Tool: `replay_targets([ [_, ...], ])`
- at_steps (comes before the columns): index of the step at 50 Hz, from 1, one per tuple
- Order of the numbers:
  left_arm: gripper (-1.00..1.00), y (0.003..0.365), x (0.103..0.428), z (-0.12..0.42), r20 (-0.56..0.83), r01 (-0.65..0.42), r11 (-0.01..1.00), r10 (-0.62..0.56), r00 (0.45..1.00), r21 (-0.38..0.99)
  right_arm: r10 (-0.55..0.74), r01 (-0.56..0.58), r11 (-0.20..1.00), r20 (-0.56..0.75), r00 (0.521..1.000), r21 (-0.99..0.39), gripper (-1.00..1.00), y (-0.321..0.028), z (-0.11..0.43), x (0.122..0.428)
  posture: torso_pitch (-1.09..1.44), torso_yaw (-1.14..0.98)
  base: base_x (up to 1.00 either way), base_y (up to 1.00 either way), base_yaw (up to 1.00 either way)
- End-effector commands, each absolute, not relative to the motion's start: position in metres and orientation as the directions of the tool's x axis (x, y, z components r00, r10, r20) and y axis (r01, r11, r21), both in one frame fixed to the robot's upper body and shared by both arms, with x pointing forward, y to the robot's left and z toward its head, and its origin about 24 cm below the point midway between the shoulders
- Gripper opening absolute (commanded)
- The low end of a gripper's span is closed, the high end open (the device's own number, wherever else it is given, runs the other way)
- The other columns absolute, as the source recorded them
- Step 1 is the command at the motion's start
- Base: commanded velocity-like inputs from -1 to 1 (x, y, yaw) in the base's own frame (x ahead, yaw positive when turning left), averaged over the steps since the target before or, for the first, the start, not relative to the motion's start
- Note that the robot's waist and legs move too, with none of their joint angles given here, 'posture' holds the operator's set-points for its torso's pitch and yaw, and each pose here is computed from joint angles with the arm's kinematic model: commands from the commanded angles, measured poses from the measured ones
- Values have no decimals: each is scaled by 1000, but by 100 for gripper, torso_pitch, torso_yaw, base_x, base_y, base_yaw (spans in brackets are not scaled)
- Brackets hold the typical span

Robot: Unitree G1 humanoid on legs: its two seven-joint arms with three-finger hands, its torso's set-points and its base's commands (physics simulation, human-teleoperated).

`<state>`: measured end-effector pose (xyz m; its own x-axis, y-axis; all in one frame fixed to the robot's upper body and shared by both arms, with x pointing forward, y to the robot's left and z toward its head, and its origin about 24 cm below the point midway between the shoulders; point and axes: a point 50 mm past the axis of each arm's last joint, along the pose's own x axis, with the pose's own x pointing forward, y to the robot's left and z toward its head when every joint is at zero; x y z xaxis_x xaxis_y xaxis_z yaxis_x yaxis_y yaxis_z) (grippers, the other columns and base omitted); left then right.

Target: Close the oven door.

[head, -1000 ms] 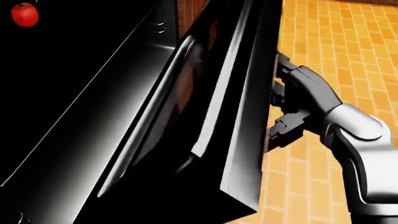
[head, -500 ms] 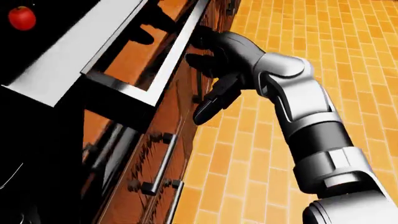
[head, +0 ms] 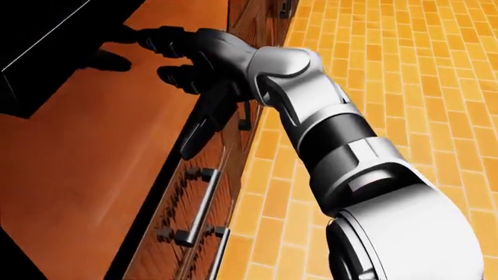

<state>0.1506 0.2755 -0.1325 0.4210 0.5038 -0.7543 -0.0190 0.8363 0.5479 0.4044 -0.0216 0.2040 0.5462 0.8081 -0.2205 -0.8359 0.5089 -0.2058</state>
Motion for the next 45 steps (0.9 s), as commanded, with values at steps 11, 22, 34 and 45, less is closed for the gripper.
replay_targets([
  [11,100,281,167,-123,-709,-45,824,512,484,565,873,-867,411,-152,463,-284,100,16,233,392,0,0,0,0,0],
  [22,100,280,167,-123,-712,-49,828,509,483,559,900,-897,359,-157,406,-259,100,37,228,383,0,0,0,0,0],
  [34,100,280,166,-124,-720,-74,837,508,473,542,921,-926,288,-196,337,-243,100,65,222,368,0,0,0,0,0],
  [45,100,280,166,-124,-721,-77,838,509,471,541,945,-954,224,-194,262,-198,100,91,205,351,0,0,0,0,0],
])
